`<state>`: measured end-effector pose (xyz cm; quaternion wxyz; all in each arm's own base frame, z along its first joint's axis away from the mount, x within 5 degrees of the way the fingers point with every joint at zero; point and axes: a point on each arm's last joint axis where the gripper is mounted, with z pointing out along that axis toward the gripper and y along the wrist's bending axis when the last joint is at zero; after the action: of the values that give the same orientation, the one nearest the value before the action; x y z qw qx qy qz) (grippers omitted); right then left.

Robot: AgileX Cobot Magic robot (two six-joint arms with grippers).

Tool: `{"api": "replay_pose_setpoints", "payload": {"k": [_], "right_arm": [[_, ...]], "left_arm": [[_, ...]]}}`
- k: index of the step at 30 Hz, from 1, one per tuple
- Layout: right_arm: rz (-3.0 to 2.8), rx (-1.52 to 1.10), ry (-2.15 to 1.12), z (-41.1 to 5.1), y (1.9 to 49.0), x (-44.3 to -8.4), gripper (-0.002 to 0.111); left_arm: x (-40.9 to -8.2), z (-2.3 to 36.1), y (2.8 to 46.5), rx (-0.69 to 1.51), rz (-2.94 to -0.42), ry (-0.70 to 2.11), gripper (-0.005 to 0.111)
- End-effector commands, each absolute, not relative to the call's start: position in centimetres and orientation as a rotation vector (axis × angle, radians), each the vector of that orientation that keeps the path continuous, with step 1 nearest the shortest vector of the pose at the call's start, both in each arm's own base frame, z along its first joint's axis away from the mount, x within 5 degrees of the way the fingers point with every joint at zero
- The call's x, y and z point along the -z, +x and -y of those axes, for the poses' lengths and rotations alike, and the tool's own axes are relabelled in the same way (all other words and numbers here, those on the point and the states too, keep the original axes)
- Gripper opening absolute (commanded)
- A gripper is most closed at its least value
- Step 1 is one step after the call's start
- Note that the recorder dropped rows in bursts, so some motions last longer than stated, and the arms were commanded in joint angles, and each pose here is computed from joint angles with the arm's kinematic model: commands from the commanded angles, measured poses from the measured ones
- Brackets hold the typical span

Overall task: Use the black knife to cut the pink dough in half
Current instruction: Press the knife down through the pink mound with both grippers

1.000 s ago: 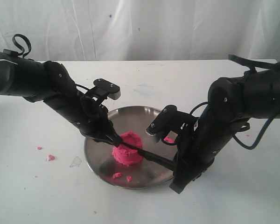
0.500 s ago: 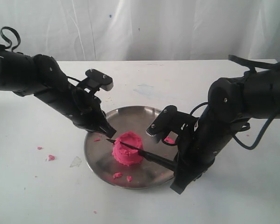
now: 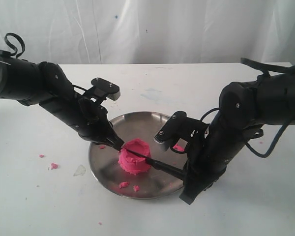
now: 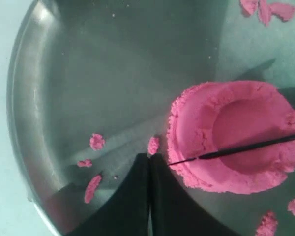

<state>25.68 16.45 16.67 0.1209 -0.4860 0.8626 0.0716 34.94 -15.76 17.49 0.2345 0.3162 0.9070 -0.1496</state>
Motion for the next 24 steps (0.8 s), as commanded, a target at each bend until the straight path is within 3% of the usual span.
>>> {"api": "replay_pose_setpoints", "payload": {"k": [1,17,24], "right_arm": [[-2.518,-0.209,-1.418,-16.4,25.6,-16.7,0.000],[-2.519,-0.211,-1.416,-16.4,25.6,-16.7,0.000],[-2.531,-0.214,-1.397,-16.4,25.6,-16.7,0.000]], "left_arm": [[-16.9,15.8,34.7,0.441,-2.522,0.860,0.000],[-16.9,15.8,34.9,0.435,-2.513,0.842,0.000],[-14.9,15.9,35.1,0.435,-2.564,0.856,0.000]]}}
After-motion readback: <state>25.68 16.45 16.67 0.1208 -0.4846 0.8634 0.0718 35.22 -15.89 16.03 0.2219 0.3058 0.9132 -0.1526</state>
